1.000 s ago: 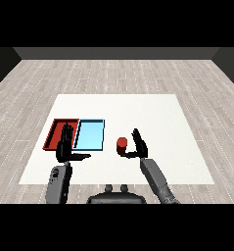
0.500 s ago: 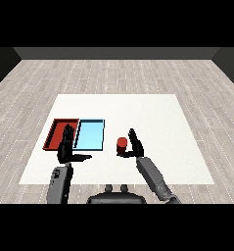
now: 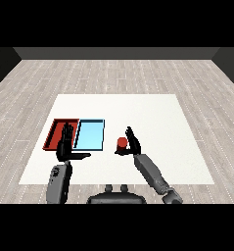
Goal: Pick the red can and put it in the red box
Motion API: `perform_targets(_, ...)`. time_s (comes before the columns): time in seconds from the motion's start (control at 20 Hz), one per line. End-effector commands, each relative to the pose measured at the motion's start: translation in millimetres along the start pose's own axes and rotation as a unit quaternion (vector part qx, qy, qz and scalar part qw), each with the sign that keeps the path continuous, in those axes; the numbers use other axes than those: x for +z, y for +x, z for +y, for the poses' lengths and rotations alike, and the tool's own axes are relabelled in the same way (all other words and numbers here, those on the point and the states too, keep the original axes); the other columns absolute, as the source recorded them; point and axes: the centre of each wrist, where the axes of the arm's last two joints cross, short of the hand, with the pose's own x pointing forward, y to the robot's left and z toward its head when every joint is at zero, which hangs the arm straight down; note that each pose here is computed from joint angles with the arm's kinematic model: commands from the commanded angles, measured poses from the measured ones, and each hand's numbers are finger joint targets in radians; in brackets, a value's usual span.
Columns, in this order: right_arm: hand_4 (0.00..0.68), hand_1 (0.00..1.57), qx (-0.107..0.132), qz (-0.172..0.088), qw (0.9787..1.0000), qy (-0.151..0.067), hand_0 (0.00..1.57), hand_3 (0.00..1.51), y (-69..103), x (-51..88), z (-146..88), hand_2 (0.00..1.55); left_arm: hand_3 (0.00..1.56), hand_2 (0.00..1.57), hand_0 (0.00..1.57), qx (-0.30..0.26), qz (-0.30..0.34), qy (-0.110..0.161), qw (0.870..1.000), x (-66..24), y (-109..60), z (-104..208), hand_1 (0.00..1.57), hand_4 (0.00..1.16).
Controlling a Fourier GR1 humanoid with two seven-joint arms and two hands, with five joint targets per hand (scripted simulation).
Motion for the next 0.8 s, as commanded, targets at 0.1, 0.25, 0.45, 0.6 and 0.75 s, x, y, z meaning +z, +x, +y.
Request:
perform_targets(0.1,0.0,0.0,0.001,0.007,1.0,0.006,0.0,0.0,-7.8,-3.8,0.5,0.0,0.0,0.0,0.0,-0.004,0.008,0.004,1.0,-1.9,11.3,-7.1,0.0,0.0)
perform_targets(0.25,0.0,0.0,-0.002,0.012,0.9999,-0.005,0.0,0.0,-19.2,-15.2,5.1,0.0,0.0,0.0,0.0,0.01,0.006,0.001,1.0,0.3,-11.7,-2.1,0.0,0.0)
perform_targets(0.45,0.0,0.0,-0.002,0.02,0.9998,0.009,0.0,0.0,4.5,-23.4,22.0,0.0,0.0,0.0,0.0,0.002,-0.008,0.007,1.0,-9.3,4.5,13.7,0.0,0.0)
perform_targets(0.6,0.0,0.0,0.018,0.017,0.9997,-0.007,0.0,0.0,-4.5,-20.3,32.7,0.0,0.0,0.0,0.0,-0.008,-0.004,0.002,1.0,-10.7,7.6,0.4,0.0,0.0)
perform_targets(0.75,0.0,0.0,0.029,0.031,0.9981,-0.044,0.0,0.0,-11.5,-19.7,19.8,0.0,0.0,0.0,0.0,0.003,-0.002,0.005,1.0,2.7,15.8,8.1,0.0,0.0)
